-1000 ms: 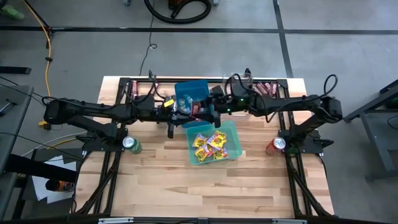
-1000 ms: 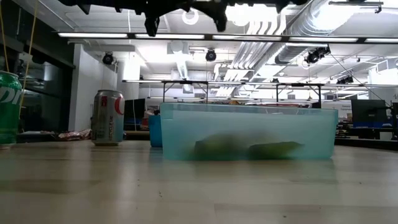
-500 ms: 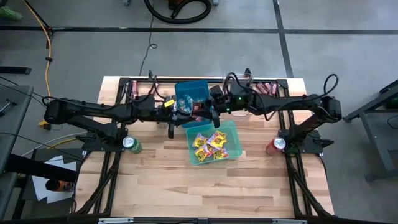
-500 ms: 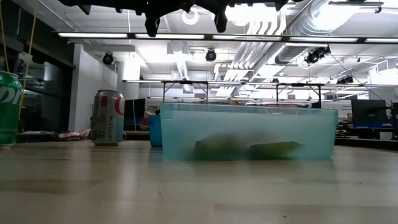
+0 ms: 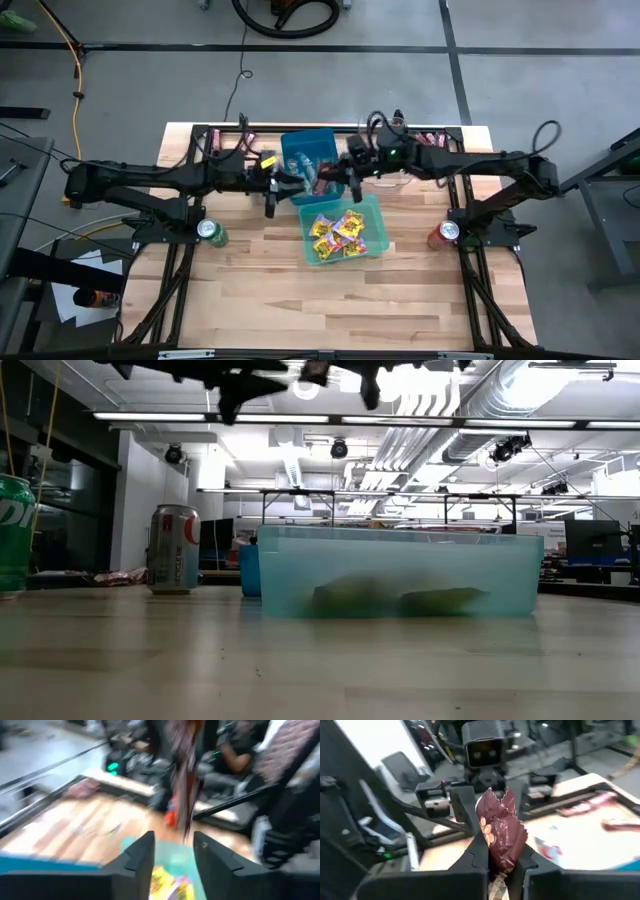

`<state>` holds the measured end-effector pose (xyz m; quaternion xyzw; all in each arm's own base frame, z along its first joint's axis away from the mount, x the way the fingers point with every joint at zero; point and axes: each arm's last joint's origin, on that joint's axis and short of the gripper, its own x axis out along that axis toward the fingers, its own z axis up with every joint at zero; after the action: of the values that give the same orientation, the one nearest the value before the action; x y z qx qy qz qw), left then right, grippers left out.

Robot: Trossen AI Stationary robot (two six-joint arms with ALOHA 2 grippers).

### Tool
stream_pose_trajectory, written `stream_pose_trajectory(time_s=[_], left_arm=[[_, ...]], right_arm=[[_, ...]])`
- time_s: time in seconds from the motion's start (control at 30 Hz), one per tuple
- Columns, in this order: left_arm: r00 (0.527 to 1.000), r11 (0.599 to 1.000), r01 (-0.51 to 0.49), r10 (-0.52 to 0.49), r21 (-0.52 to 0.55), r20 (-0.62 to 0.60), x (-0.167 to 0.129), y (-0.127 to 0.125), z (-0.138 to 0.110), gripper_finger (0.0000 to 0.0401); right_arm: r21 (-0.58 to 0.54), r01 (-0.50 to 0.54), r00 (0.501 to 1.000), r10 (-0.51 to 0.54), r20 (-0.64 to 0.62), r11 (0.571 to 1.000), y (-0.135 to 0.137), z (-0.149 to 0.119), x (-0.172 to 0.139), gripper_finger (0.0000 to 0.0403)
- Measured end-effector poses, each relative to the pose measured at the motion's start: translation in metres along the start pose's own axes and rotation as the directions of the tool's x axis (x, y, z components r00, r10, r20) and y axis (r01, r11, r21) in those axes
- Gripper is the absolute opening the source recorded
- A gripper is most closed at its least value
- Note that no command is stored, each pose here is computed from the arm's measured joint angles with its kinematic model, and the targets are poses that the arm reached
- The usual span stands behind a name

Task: Sort candy
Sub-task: Put the brown candy into the transparent bin

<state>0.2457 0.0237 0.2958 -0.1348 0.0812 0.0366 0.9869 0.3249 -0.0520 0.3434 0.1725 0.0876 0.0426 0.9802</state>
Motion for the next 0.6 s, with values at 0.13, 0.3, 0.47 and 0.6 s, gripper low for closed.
stream_pose_trajectory(time_s=[0.13,0.3,0.47,0.6], left_arm=[[0.989,0.989,-0.142,0.144,0.038,-0.03,-0.024,0.007,0.004,0.0164],[0.942,0.943,-0.331,0.333,0.046,-0.046,-0.051,0.016,0.006,0.0195],[0.921,0.921,-0.39,0.389,-0.012,-0.029,-0.059,0.021,0.009,0.0201],[0.92,0.919,-0.392,0.391,-0.03,-0.025,-0.059,0.021,0.009,0.0201]], right_arm=[[-0.025,0.121,0.99,-0.122,-0.066,0.992,-0.004,0.007,-0.033,0.0017],[-0.078,0.316,0.921,-0.326,-0.212,0.946,-0.004,0.002,-0.075,0.0015],[-0.126,0.451,0.824,-0.466,-0.321,0.884,-0.005,-0.007,-0.099,0.001],[-0.15,0.576,0.729,-0.588,-0.35,0.804,-0.019,-0.01,-0.107,0.0014]])
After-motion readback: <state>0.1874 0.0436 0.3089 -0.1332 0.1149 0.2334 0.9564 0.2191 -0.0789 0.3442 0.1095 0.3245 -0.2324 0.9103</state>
